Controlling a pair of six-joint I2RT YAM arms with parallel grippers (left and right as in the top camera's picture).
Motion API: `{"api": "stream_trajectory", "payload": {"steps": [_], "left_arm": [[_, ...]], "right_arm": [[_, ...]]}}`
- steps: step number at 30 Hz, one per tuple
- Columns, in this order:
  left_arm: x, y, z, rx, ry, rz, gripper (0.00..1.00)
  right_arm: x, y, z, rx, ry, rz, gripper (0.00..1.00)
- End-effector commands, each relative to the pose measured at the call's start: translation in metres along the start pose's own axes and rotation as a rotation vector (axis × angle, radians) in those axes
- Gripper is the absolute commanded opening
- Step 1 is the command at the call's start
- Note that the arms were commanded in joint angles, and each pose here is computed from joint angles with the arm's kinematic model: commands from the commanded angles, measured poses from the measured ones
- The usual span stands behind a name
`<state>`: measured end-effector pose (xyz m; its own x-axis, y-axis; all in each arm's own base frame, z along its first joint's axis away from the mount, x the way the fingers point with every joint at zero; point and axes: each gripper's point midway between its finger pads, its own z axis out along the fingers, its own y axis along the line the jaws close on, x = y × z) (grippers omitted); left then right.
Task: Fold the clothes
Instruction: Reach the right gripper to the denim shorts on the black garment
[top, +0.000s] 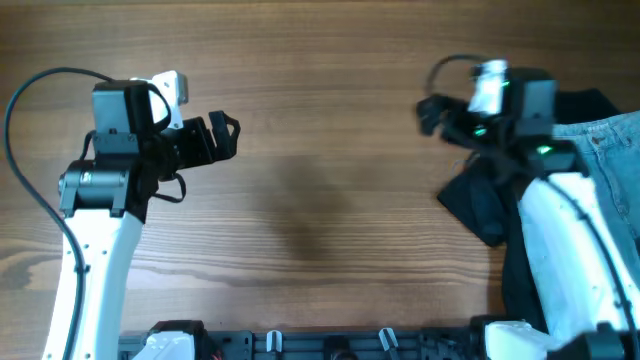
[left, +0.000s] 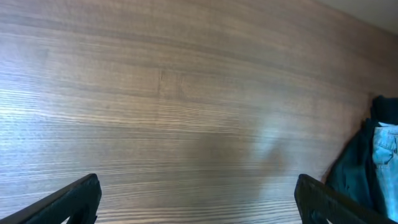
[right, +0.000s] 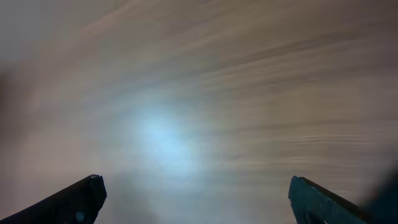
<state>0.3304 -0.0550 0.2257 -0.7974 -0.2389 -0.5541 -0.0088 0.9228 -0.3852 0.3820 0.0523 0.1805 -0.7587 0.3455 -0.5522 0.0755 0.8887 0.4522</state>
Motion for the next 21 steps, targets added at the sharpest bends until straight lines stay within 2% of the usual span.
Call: {"api": "stream_trajectory", "payload": {"steps": [1,3,6,9,15,19,21], "left_arm": [[-0.008,-0.007,-0.004,0.033,-0.020,0.014,1.00],[-0.008,-0.007,-0.004,0.033,-0.021,0.014,1.00],[-0.008,-0.007,-0.004,0.033,-0.020,0.014,1.00],[-0.008,-0.007,-0.004,0.033,-0.019,0.013,1.00],[-0.007,-0.007,-0.004,0.033,-0.015,0.008,1.00],[-0.007,-0.007,-0.004,0.033,-0.015,0.008,1.00],[-0.007,-0.007,-0.004,0.033,-0.015,0.005,1.00]], "right_arm": [[-0.055,-0.079,-0.011,0.170,-0.143,0.202,1.00],[-0.069,-0.120,-0.006,0.252,-0.197,0.246,1.00],[-0.065,-0.158,0.012,0.345,-0.186,0.289,0.84],[-0.053,-0.193,0.038,0.449,-0.160,0.328,0.81],[-0.011,-0.226,0.079,0.516,-0.021,0.360,0.75],[0.001,-0.225,0.080,0.516,0.031,0.353,0.65],[0.004,-0.227,0.078,0.534,0.041,0.356,0.53]]}}
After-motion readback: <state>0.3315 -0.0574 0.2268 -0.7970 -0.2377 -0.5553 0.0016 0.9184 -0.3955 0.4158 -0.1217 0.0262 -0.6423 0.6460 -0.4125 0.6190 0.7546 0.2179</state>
